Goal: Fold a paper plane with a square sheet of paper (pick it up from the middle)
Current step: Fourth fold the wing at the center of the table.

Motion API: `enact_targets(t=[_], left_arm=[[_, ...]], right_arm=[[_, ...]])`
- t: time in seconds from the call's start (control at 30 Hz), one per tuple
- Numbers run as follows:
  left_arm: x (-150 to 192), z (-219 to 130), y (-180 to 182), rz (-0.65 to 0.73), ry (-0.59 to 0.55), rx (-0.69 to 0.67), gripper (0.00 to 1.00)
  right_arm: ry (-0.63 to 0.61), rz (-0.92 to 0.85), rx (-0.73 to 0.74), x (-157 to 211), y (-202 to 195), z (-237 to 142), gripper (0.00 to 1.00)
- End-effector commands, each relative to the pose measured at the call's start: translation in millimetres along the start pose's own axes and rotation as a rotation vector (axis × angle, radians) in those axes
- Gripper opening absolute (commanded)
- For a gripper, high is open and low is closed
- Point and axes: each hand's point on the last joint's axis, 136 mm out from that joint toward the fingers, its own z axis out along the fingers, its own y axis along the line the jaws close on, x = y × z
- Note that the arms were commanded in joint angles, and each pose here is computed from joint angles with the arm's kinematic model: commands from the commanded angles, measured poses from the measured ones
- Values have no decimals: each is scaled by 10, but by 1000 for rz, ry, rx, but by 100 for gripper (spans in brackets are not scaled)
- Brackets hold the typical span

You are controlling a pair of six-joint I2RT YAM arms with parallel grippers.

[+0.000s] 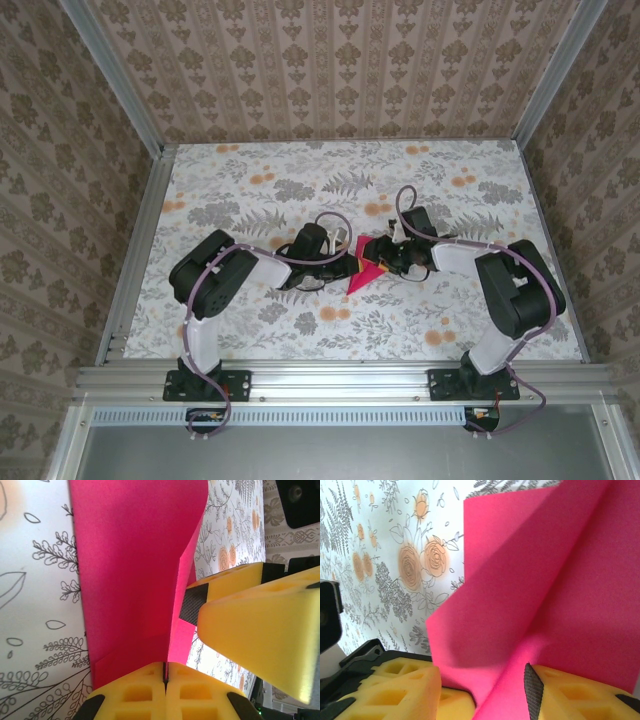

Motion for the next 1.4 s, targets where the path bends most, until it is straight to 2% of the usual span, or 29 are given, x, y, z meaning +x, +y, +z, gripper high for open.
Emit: enact_targets(t=[0.0, 0.4, 0.73, 1.03, 1.2, 1.37], left_arm=[[14, 33, 68, -30, 20, -2, 0], [41, 40, 112, -36, 29, -14, 3], [16, -27, -14, -25, 21, 12, 19], [43, -250, -68, -26, -3, 8, 28], [-10, -475, -24, -20, -65, -15, 29], [-18, -477, -103, 1, -70, 11, 28]], right_arm=[[29, -16, -5, -4, 19, 34, 50], [56, 5, 68, 47, -163, 112, 44], [85, 22, 229, 170, -443, 119, 44], [113, 16, 341, 282, -599, 111, 46], [118, 13, 390, 299, -638, 114, 46], [119, 45, 465, 321, -713, 101, 51]])
